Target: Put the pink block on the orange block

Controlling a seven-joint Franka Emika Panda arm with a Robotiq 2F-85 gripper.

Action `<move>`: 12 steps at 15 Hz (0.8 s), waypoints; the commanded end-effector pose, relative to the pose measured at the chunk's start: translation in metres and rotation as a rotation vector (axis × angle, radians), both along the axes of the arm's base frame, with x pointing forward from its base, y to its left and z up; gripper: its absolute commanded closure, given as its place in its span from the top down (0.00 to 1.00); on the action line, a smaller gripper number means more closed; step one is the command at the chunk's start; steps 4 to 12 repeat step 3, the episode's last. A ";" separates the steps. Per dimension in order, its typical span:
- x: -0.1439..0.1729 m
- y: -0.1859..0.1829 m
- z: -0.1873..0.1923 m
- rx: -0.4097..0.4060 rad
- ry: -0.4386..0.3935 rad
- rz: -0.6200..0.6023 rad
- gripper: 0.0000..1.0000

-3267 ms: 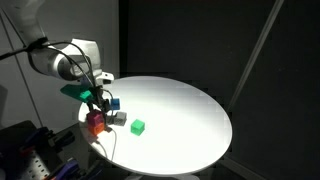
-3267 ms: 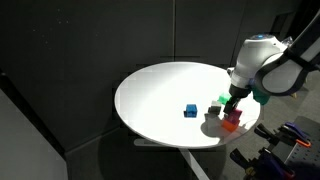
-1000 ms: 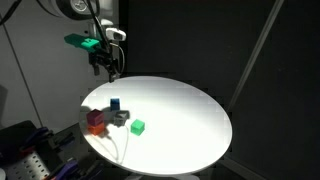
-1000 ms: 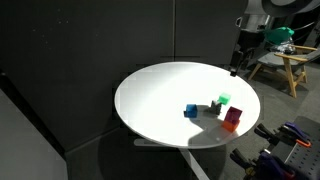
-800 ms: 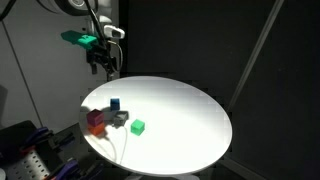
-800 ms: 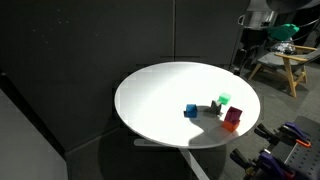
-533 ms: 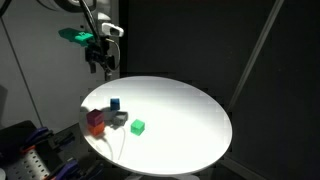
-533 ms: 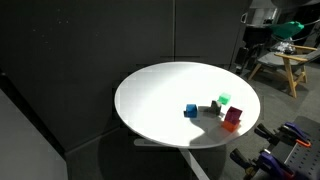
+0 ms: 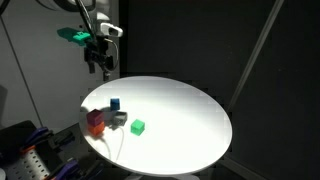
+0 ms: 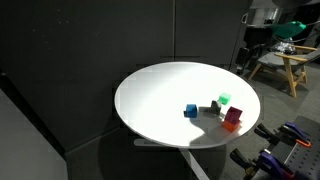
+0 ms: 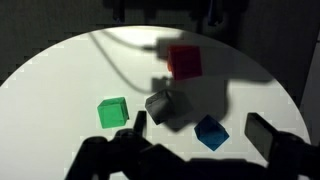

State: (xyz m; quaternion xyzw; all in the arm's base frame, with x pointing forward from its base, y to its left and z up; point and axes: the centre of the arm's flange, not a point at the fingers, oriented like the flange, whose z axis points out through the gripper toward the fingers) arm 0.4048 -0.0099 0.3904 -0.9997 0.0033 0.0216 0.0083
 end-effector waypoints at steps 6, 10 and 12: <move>0.000 0.000 0.000 0.000 0.000 0.000 1.00; 0.000 0.000 0.000 0.000 0.000 0.000 1.00; 0.000 0.000 0.000 0.000 0.000 0.000 1.00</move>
